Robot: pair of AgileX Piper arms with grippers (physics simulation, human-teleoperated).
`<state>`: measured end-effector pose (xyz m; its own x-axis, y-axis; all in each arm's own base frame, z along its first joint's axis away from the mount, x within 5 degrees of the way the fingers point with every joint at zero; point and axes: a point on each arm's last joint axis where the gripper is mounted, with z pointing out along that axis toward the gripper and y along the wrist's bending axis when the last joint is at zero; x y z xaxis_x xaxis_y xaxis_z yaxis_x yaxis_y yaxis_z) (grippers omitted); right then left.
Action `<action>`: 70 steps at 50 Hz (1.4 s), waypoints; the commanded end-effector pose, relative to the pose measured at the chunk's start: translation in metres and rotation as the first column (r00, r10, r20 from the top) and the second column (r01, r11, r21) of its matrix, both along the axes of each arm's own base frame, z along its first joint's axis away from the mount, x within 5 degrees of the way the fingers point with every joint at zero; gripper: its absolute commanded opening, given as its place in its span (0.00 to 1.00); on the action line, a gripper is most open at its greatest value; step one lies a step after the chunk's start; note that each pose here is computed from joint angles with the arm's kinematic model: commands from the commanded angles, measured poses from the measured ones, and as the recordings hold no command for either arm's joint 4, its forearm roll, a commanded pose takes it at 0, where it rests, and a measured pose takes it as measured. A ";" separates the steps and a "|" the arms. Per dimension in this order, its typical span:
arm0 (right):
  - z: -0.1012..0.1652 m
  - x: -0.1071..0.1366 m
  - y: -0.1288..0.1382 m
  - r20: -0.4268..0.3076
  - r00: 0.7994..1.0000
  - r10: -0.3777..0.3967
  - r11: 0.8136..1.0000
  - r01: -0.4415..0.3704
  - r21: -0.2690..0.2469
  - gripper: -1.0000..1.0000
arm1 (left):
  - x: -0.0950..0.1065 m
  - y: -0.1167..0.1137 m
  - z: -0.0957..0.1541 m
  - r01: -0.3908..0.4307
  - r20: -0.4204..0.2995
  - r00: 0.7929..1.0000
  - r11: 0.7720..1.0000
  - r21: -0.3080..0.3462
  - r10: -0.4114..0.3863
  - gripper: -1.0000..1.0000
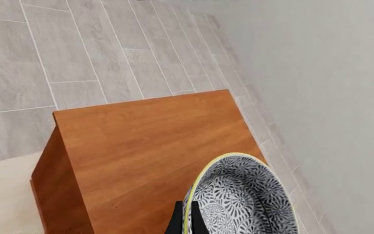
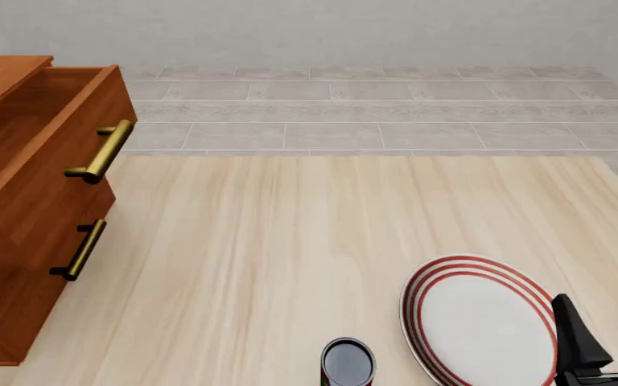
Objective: Put the bowl on top of the cabinet.
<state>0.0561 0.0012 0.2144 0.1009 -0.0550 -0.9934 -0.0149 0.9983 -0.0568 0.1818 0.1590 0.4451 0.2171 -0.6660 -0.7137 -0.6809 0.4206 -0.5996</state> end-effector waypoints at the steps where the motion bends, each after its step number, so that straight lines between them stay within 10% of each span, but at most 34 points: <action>1: 0.000 0.000 0.000 0.000 1.000 0.001 1.000 -0.001 -0.002 1.00 | 0.001 -0.001 -0.003 0.002 0.013 1.000 1.000 -0.006 -0.002 0.00; 38: 0.000 0.000 0.000 -0.001 1.000 0.001 1.000 -0.001 -0.005 1.00 | -0.002 -0.003 0.005 0.002 0.028 1.000 1.000 0.006 -0.002 0.00; 39: 0.000 0.000 0.000 -0.001 1.000 0.001 1.000 -0.001 -0.004 1.00 | -0.002 -0.003 0.004 0.000 0.028 1.000 1.000 0.004 0.000 1.00; 40: 0.000 0.000 0.000 -0.001 1.000 0.001 1.000 -0.001 -0.005 1.00 | -0.002 -0.002 0.004 -0.002 0.030 1.000 1.000 0.003 0.002 0.00; 43: 0.000 0.000 0.000 -0.001 1.000 0.002 1.000 -0.002 -0.004 1.00 | -0.004 -0.003 0.004 -0.006 0.034 0.999 1.000 0.005 0.006 0.00; 44: 0.000 0.000 0.000 -0.001 1.000 0.002 1.000 -0.002 -0.005 1.00 | -0.003 -0.003 0.004 -0.004 0.036 0.999 1.000 0.005 0.004 1.00; 70: 0.000 0.000 0.000 -0.002 1.000 0.003 1.000 -0.003 -0.006 1.00 | -0.012 -0.010 0.013 -0.009 0.076 0.997 0.999 0.030 0.007 1.00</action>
<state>0.0561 0.0013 0.2142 0.0988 -0.0602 -0.9933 -0.0174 0.9979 -0.0623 0.1750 0.1522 0.4547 0.2601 -0.6487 -0.7152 -0.6454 0.4341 -0.6285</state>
